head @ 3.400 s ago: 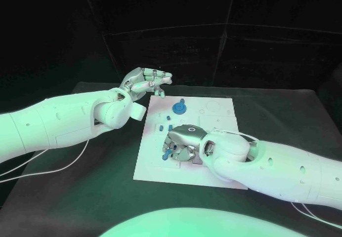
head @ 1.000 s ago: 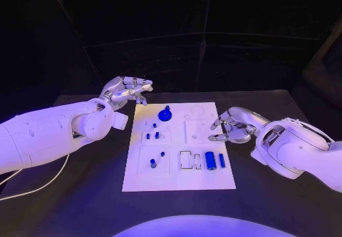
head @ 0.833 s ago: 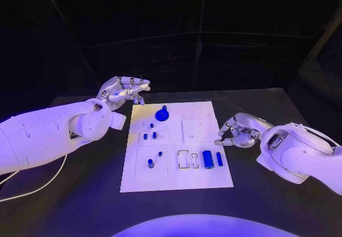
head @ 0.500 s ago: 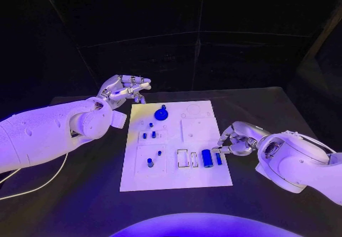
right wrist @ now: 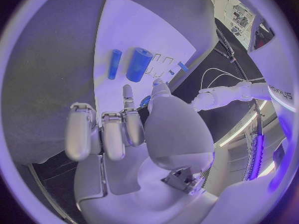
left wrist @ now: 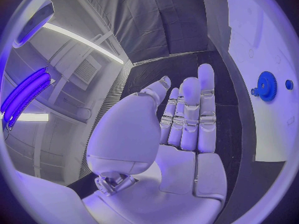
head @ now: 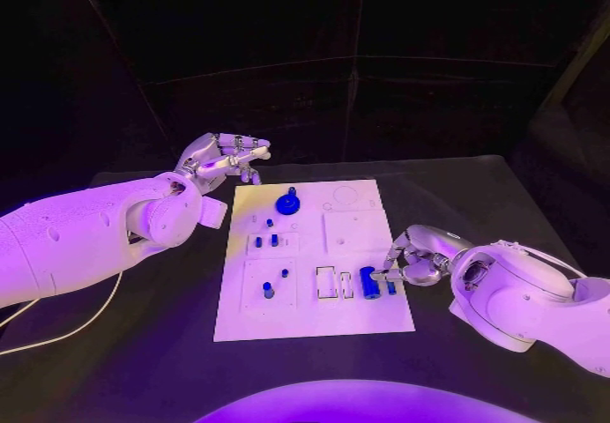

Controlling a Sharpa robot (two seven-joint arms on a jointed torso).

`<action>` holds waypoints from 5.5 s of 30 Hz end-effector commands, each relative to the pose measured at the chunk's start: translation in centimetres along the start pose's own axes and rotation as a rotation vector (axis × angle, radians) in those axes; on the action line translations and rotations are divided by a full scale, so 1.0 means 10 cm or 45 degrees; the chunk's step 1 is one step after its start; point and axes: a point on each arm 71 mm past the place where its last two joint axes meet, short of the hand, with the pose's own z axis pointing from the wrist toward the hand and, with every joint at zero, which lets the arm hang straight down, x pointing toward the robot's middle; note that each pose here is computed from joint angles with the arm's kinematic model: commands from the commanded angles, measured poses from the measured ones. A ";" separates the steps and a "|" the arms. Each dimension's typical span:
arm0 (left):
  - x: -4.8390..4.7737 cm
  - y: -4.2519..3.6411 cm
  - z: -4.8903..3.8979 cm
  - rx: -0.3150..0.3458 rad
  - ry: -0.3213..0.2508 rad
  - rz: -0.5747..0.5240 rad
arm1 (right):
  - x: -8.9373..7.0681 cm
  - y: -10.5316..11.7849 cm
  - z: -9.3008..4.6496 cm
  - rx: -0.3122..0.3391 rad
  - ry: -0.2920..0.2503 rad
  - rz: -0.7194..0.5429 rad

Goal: Assemble the parts on the task board

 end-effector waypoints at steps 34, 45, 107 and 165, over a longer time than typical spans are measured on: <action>-0.010 -0.016 -0.015 0.007 0.009 -0.009 | 0.36 0.02 0.23 0.023 0.095 -0.104; -0.019 -0.019 -0.025 0.007 0.008 -0.009 | 0.31 0.05 0.20 0.022 -0.006 0.001; 0.004 -0.024 -0.027 0.009 0.026 -0.018 | 0.51 0.56 0.30 0.000 0.078 0.358; -0.001 -0.027 -0.041 0.011 0.025 -0.018 | 0.14 -0.23 -0.01 0.064 -0.014 -0.075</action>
